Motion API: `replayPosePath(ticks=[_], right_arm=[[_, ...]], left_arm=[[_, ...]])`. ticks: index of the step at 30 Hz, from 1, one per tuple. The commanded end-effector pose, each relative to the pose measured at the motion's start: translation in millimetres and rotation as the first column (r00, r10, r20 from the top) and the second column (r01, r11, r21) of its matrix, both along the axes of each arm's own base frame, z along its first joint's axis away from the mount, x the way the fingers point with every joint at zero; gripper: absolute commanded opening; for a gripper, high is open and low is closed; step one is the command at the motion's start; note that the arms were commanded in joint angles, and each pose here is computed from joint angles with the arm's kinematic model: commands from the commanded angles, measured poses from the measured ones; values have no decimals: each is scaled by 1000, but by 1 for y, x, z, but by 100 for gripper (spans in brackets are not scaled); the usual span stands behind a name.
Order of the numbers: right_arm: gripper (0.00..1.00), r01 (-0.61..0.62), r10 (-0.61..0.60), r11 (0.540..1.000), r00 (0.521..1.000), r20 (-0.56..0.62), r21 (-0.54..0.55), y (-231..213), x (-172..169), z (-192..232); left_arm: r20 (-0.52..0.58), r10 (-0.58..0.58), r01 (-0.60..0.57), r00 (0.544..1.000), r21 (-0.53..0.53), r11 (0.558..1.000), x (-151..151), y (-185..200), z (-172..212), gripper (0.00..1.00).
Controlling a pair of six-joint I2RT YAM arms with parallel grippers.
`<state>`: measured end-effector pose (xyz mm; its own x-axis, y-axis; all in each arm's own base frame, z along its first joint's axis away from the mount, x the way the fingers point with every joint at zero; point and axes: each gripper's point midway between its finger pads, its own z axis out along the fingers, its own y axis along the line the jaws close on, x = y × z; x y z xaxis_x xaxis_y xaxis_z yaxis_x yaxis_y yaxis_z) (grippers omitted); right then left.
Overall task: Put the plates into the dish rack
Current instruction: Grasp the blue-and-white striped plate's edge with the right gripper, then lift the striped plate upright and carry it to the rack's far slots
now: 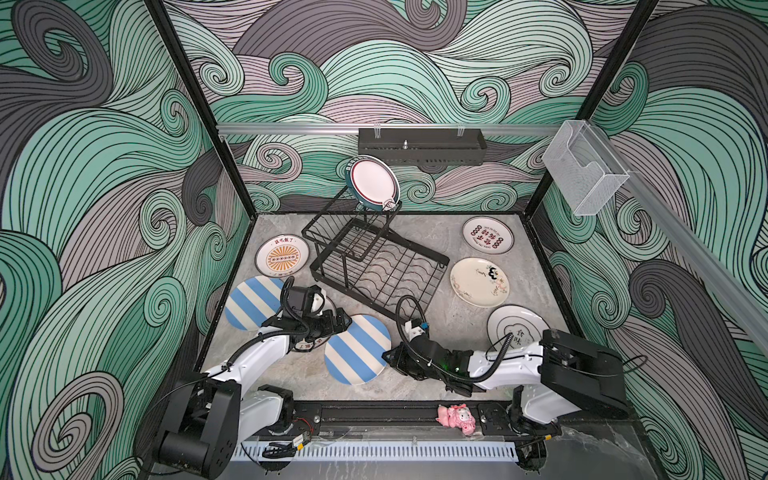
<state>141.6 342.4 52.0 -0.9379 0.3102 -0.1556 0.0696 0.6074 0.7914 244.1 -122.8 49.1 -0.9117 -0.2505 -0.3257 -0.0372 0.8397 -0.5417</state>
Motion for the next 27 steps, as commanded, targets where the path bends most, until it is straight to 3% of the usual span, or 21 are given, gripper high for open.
replayPosePath(ticks=[1,8,18,27], right_arm=[[0,0,6,996,998,67,-87,-17,2,8],[0,-1,33,988,979,203,-156,-45,7,47],[0,-112,206,953,921,332,-280,-73,8,107],[0,-112,239,952,853,464,-284,-108,51,196]], left_arm=[[-5,1,-1,1000,-17,1000,-5,-3,7,99],[43,32,-31,999,-28,999,2,0,41,99],[105,39,-37,994,-22,999,3,3,87,99],[275,43,-61,960,57,997,24,20,148,98]])
